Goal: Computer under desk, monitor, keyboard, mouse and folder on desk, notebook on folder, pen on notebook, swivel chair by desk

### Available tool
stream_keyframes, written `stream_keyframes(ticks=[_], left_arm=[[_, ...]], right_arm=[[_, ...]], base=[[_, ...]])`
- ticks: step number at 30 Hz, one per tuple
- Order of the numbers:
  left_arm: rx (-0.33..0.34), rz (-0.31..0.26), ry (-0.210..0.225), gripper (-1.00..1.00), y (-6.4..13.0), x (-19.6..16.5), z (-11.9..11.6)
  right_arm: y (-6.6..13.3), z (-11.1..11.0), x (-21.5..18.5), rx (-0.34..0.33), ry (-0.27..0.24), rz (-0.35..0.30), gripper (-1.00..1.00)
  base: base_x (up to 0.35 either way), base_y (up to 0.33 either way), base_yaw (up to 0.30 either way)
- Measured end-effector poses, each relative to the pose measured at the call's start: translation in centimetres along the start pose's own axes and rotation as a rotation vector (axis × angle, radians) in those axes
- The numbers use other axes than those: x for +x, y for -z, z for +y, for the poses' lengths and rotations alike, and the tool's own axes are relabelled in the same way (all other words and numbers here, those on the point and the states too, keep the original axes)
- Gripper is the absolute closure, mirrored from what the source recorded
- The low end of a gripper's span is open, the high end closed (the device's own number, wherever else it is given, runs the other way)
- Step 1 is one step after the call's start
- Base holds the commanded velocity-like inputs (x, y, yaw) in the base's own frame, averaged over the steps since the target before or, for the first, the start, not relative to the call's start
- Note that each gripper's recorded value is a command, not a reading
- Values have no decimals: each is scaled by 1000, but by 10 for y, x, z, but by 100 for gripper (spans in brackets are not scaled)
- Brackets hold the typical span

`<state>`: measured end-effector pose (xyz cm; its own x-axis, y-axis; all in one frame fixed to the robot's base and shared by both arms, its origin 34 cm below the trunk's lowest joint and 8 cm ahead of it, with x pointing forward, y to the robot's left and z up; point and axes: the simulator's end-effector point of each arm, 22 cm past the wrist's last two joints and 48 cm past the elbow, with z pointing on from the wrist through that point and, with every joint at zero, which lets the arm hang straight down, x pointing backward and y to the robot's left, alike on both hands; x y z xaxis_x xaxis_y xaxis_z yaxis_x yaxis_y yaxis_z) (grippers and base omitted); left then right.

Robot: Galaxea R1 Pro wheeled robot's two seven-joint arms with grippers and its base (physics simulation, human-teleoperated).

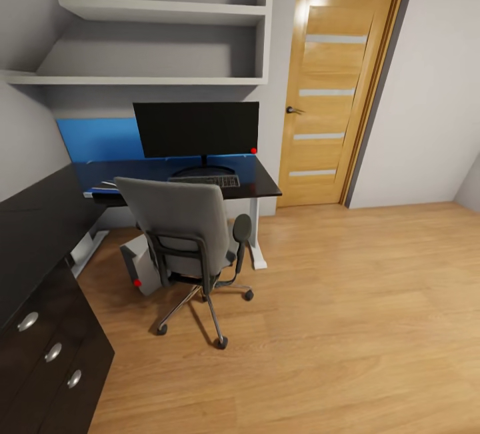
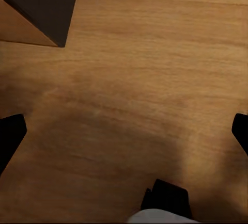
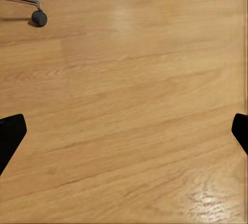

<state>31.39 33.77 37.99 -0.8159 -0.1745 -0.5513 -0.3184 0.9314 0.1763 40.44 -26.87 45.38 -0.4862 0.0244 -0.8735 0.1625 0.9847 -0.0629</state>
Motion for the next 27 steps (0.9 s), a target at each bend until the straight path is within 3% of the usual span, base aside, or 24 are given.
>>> stream_keyframes(ticks=[5, 8, 9, 10, 15, 20, 24, 27], left_arm=[[-10, -47, -3, -100, 19, 5, 17], [3, -105, 1, -100, 32, 2, 22], [26, -173, 5, -100, 44, -2, 25], [32, -182, 3, -100, 47, -3, 24], [37, -188, 3, -100, 57, -7, 26], [34, -181, -2, -100, 67, -8, 32], [31, -180, -4, -100, 72, -12, 34], [28, -179, -4, -100, 76, -15, 36]], right_arm=[[16, -11, -2, 35, -2, -2, -100], [30, -19, 4, 64, 1, 18, -100], [38, -27, 9, 91, 2, 31, -100], [40, -27, 8, 89, 5, 32, -100], [43, -36, -1, 88, 21, 31, -100], [36, -78, -22, 100, 76, -3, -100], [30, -83, -42, 100, 75, -39, -100], [40, -74, -34, 98, 70, -3, -100]], base=[[0, 0, 0], [0, 0, 0], [0, 0, 0], [0, 0, 0], [0, 0, 0], [0, 0, 0], [0, 0, 0], [0, 0, 0]])
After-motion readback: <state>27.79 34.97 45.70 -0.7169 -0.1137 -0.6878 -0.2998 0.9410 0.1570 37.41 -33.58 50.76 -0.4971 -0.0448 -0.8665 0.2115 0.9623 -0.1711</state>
